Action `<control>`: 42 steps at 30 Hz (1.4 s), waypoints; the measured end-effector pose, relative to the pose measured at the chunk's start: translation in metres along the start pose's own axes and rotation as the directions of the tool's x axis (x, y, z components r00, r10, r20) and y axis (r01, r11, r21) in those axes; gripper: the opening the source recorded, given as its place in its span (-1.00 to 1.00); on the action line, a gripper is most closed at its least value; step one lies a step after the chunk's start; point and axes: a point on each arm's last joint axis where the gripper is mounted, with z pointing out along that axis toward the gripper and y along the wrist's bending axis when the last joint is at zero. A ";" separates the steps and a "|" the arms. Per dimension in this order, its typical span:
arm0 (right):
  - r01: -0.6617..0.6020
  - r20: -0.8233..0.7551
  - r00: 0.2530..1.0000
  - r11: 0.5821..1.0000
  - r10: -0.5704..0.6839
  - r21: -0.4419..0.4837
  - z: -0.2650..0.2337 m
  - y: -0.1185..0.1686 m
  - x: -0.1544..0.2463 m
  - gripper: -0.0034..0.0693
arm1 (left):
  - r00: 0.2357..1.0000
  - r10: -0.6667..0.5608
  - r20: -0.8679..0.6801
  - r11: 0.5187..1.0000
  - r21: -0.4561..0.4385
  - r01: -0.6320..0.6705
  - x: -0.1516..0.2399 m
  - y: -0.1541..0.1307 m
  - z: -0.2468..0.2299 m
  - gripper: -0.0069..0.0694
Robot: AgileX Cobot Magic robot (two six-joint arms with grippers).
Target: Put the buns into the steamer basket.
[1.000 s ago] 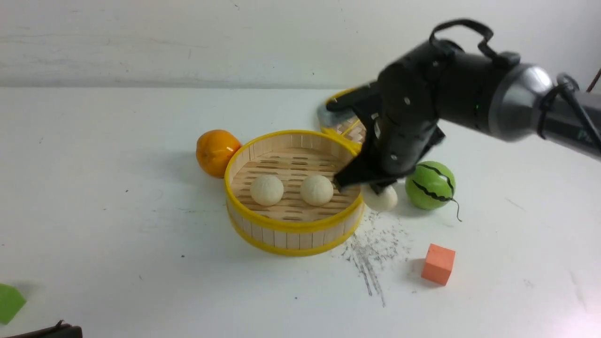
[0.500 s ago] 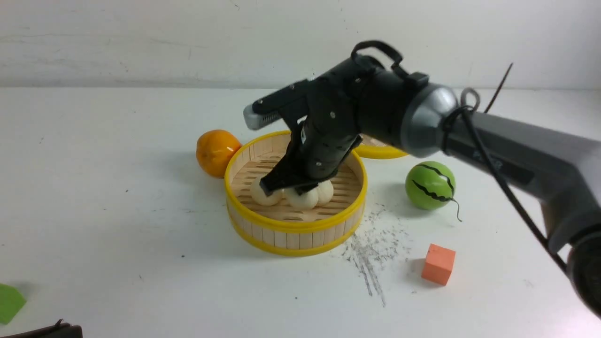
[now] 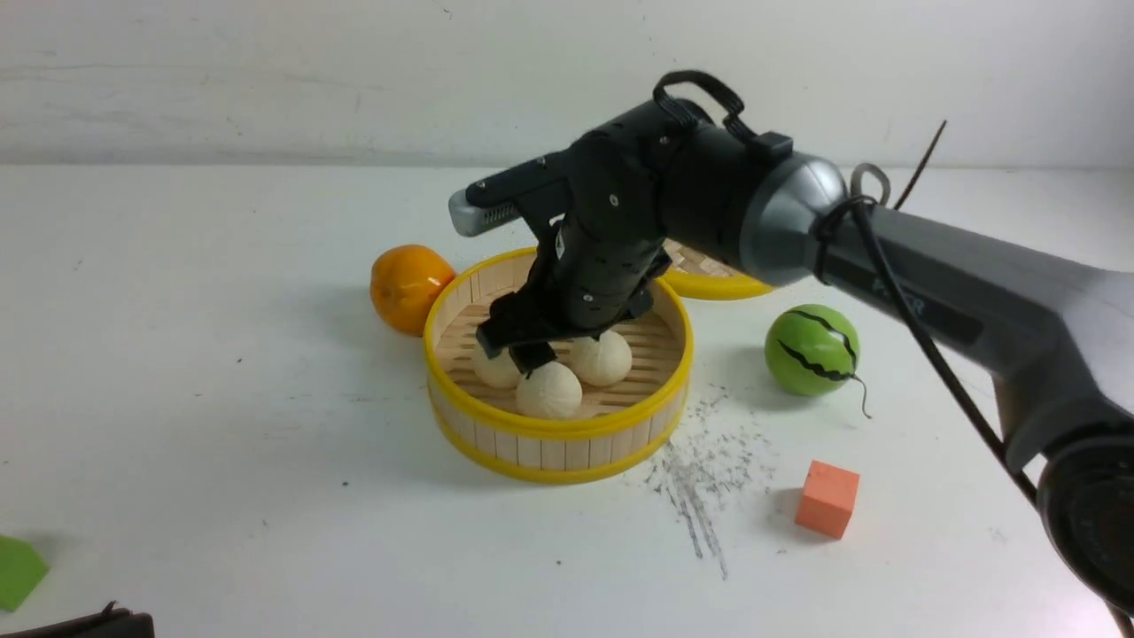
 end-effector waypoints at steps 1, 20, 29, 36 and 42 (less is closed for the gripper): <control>-0.002 0.002 1.000 1.000 0.002 0.001 -0.012 0.000 -0.007 0.65 | 1.000 0.002 0.000 1.000 -0.001 -0.002 0.000 0.000 0.000 -0.66; 0.111 0.403 0.911 0.993 -0.090 -0.029 -0.286 -0.004 -0.015 -0.96 | 1.000 0.003 -0.001 1.000 -0.002 -0.003 0.000 0.000 0.000 -0.63; 0.141 0.457 0.881 0.990 -0.120 -0.013 -0.380 -0.017 0.074 -0.96 | 1.000 0.003 -0.001 1.000 -0.002 -0.003 0.000 0.000 0.000 -0.61; 0.123 0.477 0.874 0.992 -0.097 -0.022 -0.401 -0.026 0.152 -0.95 | 1.000 0.003 -0.001 1.000 -0.002 -0.003 0.000 0.000 0.000 -0.58; 0.052 0.531 0.847 0.996 -0.009 -0.066 -0.384 -0.033 0.219 -0.94 | 1.000 0.003 -0.001 1.000 -0.002 -0.003 0.000 0.000 0.000 -0.58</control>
